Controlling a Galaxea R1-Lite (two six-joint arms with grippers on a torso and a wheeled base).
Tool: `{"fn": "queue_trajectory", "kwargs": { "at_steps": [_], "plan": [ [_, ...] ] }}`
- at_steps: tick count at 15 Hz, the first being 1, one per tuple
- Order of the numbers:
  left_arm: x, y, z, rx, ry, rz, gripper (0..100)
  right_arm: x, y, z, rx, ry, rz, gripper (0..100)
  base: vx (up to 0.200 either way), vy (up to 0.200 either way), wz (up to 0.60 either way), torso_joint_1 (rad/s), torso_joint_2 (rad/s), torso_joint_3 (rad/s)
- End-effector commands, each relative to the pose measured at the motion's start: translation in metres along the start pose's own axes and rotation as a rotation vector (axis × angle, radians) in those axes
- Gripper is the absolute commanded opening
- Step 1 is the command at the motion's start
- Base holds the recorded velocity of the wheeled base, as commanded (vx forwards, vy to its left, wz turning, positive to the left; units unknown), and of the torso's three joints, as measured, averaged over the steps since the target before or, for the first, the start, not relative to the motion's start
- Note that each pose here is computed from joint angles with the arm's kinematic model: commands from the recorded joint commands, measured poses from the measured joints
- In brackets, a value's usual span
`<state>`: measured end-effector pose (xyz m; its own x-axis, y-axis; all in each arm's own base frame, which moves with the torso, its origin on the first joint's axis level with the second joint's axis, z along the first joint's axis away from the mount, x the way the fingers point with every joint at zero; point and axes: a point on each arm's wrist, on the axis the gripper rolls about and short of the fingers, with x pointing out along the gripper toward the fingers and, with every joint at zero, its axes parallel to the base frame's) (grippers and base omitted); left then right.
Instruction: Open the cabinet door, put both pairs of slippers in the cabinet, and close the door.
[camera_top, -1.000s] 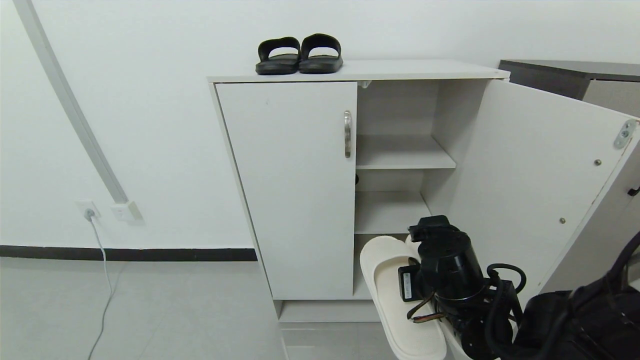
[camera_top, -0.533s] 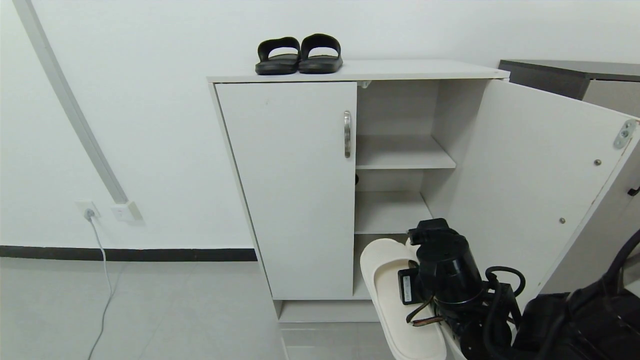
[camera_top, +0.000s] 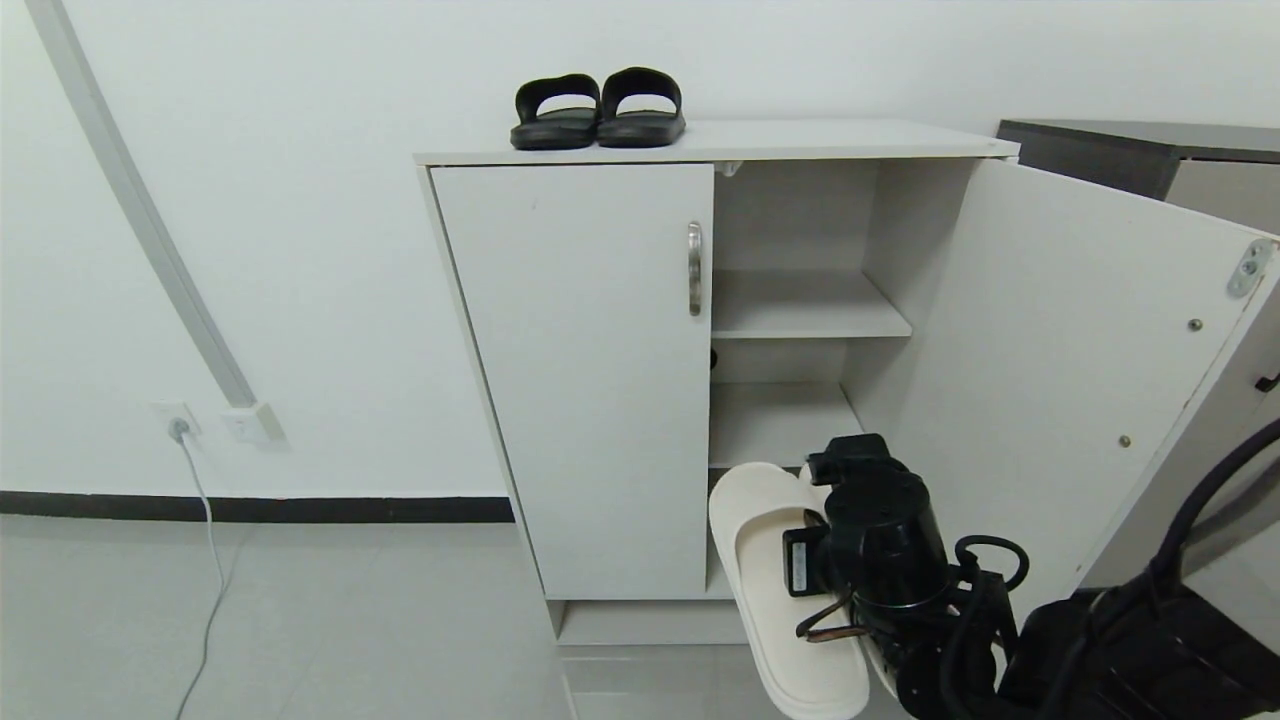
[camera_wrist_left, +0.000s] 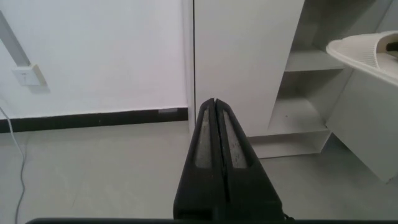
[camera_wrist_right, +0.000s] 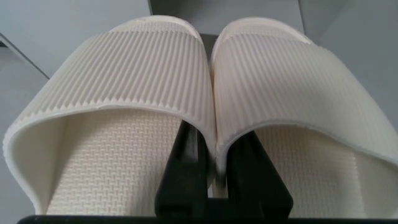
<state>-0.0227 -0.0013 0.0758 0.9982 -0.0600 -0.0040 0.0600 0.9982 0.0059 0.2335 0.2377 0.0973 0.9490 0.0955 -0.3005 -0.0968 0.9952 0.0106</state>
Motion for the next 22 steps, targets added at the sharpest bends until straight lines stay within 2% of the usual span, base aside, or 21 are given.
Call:
{"fn": "queue_trajectory", "kwargs": {
  "at_steps": [1, 2, 4, 6, 11, 22],
  "plan": [
    [0.000, 0.000, 0.000, 0.002, -0.003, 0.000, 0, 0.007, 0.002, -0.010, -0.020, 0.019, -0.010, 0, 0.000, 0.000, 0.00, 0.000, 0.00, 0.000],
    [0.000, 0.000, 0.000, 0.008, -0.003, -0.001, 0, 0.026, 0.003, -0.003, 0.012, -0.038, -0.030, 0, 0.000, 0.000, 0.00, 0.000, 0.00, 0.000],
    [0.000, 0.000, 0.000, 0.006, -0.003, 0.000, 0, 0.039, 0.004, 0.005, 0.037, -0.063, -0.052, 0, 0.000, 0.000, 0.00, 0.000, 0.00, 0.000],
    [0.000, 0.000, 0.000, 0.005, -0.002, 0.002, 0, 0.052, 0.005, 0.005, 0.026, -0.061, -0.139, 0, 0.000, 0.000, 0.00, 0.000, 0.00, 0.000],
    [0.000, 0.000, 0.000, 0.002, -0.004, 0.002, 0, 0.052, 0.007, 0.003, 0.025, -0.058, -0.137, 0, 0.000, -0.200, 0.00, 0.004, 0.00, 0.002],
    [0.000, 0.000, 0.000, 0.000, -0.004, 0.002, 0, 0.051, 0.011, -0.008, 0.022, -0.055, -0.108, 0, 0.000, 0.000, 0.00, 0.000, 0.00, 0.000]
  ]
}}
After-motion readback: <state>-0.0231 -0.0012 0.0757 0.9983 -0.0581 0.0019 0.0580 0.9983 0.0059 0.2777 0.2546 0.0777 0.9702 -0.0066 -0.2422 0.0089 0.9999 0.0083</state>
